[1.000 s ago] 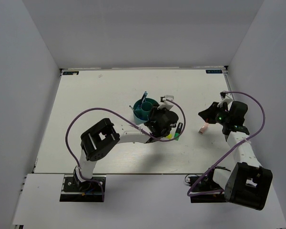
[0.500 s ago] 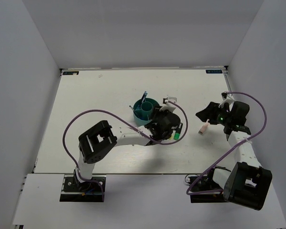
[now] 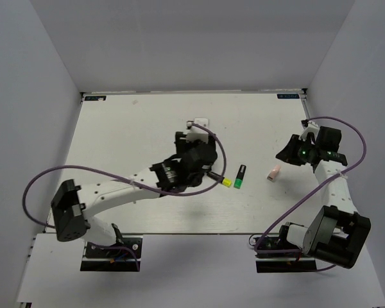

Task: Sort the stationery into containers
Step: Pick up the stapler from the center of the board.

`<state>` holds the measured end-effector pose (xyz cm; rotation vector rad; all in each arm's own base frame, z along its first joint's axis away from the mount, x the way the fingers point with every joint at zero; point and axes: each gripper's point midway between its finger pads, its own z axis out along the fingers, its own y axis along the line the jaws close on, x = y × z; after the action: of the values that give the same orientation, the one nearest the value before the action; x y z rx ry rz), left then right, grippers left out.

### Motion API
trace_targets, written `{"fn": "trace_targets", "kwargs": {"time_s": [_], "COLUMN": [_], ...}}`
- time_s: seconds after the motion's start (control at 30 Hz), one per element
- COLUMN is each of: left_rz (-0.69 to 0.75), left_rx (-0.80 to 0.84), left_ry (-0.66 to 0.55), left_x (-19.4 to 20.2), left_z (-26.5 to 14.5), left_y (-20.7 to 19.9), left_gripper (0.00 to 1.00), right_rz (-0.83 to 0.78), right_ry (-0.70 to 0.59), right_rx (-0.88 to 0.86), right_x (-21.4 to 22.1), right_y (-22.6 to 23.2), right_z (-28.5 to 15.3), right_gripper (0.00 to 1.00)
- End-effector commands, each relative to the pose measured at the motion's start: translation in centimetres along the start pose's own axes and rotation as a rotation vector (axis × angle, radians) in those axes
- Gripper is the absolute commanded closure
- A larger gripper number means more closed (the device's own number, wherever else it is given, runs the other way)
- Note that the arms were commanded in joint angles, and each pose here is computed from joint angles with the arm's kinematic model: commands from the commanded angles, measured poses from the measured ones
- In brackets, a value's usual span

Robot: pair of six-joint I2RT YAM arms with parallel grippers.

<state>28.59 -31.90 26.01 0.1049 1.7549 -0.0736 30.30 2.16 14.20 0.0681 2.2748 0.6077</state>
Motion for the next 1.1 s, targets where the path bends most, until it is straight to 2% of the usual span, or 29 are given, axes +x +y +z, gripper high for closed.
{"fn": "trace_targets", "kwargs": {"time_s": [0.0,0.03,0.07,0.1,0.13,0.2,0.23,0.27,0.37,0.5,0.73,1.07], "left_rz": [-0.012,-0.002,0.002,-0.009,0.050,0.011,0.045,-0.020,-0.054,-0.146,-0.252,-0.314], "left_rx": [-0.020,-0.031,-0.008,0.004,0.012,0.006,-0.013,-0.031,-0.102,-0.151,-0.147,-0.134], "left_ry": [0.218,0.254,0.312,0.325,0.408,0.443,0.478,0.439,0.474,0.519,0.602,0.623], "left_x": [3.2,3.4,4.0,3.7,5.7,6.1,7.8,6.6,10.5,13.2,16.1,16.6], "left_z": [-1.7,-2.2,-3.2,-3.8,-4.8,-5.8,-6.2,-6.7,-7.5,-7.9,-8.4,-8.4], "left_y": [5.2,6.9,8.0,8.8,10.1,12.6,13.9,15.8,19.7,22.6,23.8,24.0], "left_gripper": [0.20,0.16,0.08,0.06,0.04,0.00,0.00,0.00,0.00,0.00,0.00,0.00], "right_rz": [0.007,-0.002,0.001,-0.003,0.000,-0.011,-0.014,-0.023,-0.017,0.023,0.049,0.068], "right_ry": [0.125,0.143,0.167,0.194,0.218,0.239,0.253,0.263,0.303,0.389,0.377,0.457], "right_rx": [0.092,0.106,0.165,0.173,0.185,0.246,0.257,0.296,0.343,0.356,0.399,0.446], "right_x": [1.0,1.2,1.3,1.4,1.9,2.0,2.3,2.5,3.3,4.7,4.5,6.0], "right_y": [-1.2,-1.5,-2.4,-2.8,-2.8,-3.9,-3.9,-4.5,-5.2,-5.1,-5.1,-5.8], "right_z": [-1.0,-1.1,-1.5,-1.3,-1.4,-1.4,-1.4,-1.4,-0.9,0.4,2.0,4.3], "right_gripper": [0.78,0.76,0.69,0.66,0.63,0.56,0.55,0.52,0.48,0.45,0.44,0.44]}}
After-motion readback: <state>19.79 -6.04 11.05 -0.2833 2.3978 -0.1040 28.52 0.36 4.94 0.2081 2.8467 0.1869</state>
